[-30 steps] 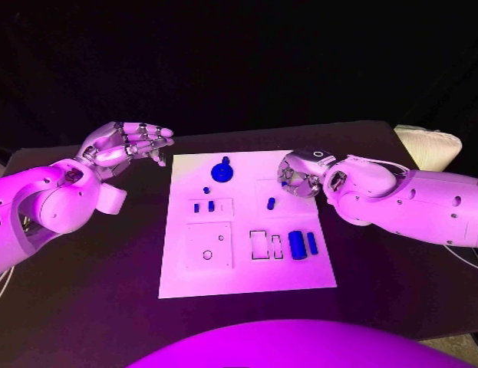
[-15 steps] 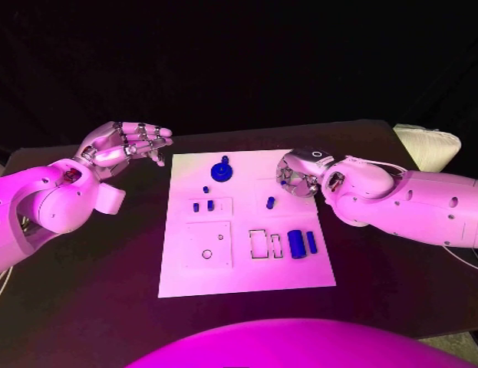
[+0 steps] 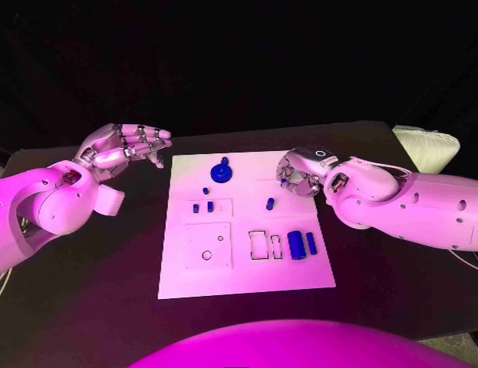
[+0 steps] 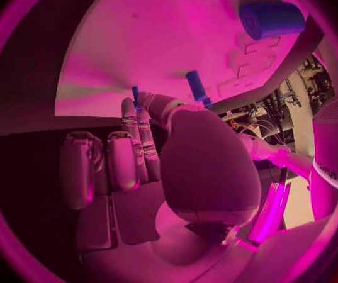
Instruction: Assemble the parts on the task board
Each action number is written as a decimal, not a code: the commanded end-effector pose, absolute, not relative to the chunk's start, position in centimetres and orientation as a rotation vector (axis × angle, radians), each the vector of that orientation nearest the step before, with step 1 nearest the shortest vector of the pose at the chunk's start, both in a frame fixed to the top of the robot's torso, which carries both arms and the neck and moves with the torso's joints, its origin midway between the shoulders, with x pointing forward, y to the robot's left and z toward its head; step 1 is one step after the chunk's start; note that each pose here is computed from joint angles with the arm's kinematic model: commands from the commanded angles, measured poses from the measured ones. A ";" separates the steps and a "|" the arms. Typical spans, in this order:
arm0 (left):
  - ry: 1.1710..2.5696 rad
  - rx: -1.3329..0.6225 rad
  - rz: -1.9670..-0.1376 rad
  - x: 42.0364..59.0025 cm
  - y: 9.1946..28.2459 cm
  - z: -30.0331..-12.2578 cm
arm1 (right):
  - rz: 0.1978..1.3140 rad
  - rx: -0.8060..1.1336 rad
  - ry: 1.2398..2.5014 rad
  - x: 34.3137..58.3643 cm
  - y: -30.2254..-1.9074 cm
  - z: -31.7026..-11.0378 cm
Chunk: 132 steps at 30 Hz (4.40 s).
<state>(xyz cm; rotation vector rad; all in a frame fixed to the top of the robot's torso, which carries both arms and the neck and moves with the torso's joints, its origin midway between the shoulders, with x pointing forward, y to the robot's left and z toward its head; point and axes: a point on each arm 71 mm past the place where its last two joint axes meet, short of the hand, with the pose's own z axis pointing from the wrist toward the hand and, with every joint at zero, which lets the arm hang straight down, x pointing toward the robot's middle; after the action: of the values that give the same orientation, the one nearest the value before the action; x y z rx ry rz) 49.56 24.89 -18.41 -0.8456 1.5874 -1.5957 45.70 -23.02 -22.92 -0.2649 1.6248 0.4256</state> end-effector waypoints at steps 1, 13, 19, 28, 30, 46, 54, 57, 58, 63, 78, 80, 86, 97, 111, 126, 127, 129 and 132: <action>1.592 -0.838 -1.615 49.5 24.6 -18.4 | 0.449 -0.245 1.568 45.5 -22.9 -21.9; 1.592 -0.840 -1.621 49.6 24.4 -18.4 | 0.582 -0.239 1.522 43.5 -20.2 -19.7; 1.595 -0.838 -1.627 49.6 24.0 -18.4 | 0.660 -0.273 1.521 42.2 -17.6 -19.8; 1.595 -0.840 -1.631 49.5 23.3 -18.4 | 0.759 -0.350 1.546 40.2 -13.1 -21.9; 1.594 -0.840 -1.632 49.5 23.1 -18.4 | 0.767 -0.363 1.555 39.9 -12.4 -22.4; 1.607 -0.841 -1.639 49.5 21.8 -18.5 | 0.767 -0.443 1.623 38.8 -9.9 -25.0; 1.616 -0.842 -1.639 49.5 21.7 -18.6 | 0.776 -0.453 1.625 38.5 -9.5 -25.1; 1.618 -0.843 -1.638 49.5 21.8 -18.6 | 0.780 -0.455 1.628 38.3 -9.4 -25.2; 1.619 -0.844 -1.637 49.5 21.8 -18.6 | 0.781 -0.455 1.629 38.3 -9.4 -25.2; 1.621 -0.844 -1.636 49.6 21.8 -18.6 | 0.783 -0.458 1.633 38.2 -9.3 -25.3; 1.623 -0.845 -1.634 49.6 21.8 -18.6 | 0.793 -0.459 1.654 37.6 -9.0 -26.2; 1.623 -0.845 -1.634 49.6 21.8 -18.7 | 0.794 -0.459 1.655 37.6 -9.0 -26.2; 1.623 -0.847 -1.630 49.7 22.0 -18.7 | 0.796 -0.459 1.656 37.5 -9.0 -26.3; 1.625 -0.847 -1.630 49.7 21.9 -18.7 | 0.771 -0.456 1.656 37.8 -9.2 -26.5; 1.626 -0.847 -1.631 49.7 21.9 -18.7 | 0.781 -0.494 1.691 37.7 -8.7 -27.1; 1.625 -0.849 -1.626 49.8 22.0 -18.8 | 0.819 -0.485 1.698 37.6 -8.8 -27.2; 1.625 -0.849 -1.626 49.8 22.0 -18.8 | 0.820 -0.483 1.697 37.6 -8.8 -27.2; 1.626 -0.849 -1.626 49.8 22.0 -18.8 | 0.822 -0.477 1.690 37.6 -8.8 -27.1; 1.626 -0.849 -1.626 49.8 22.0 -18.8 | 0.823 -0.466 1.681 37.7 -8.9 -27.1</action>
<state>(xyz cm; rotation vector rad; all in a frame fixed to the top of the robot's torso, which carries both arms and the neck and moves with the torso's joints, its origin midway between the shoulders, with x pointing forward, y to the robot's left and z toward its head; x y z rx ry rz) 49.80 22.16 -18.84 -0.8496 1.6270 -1.6094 37.90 -9.00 -26.89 -0.4574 1.6778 0.8048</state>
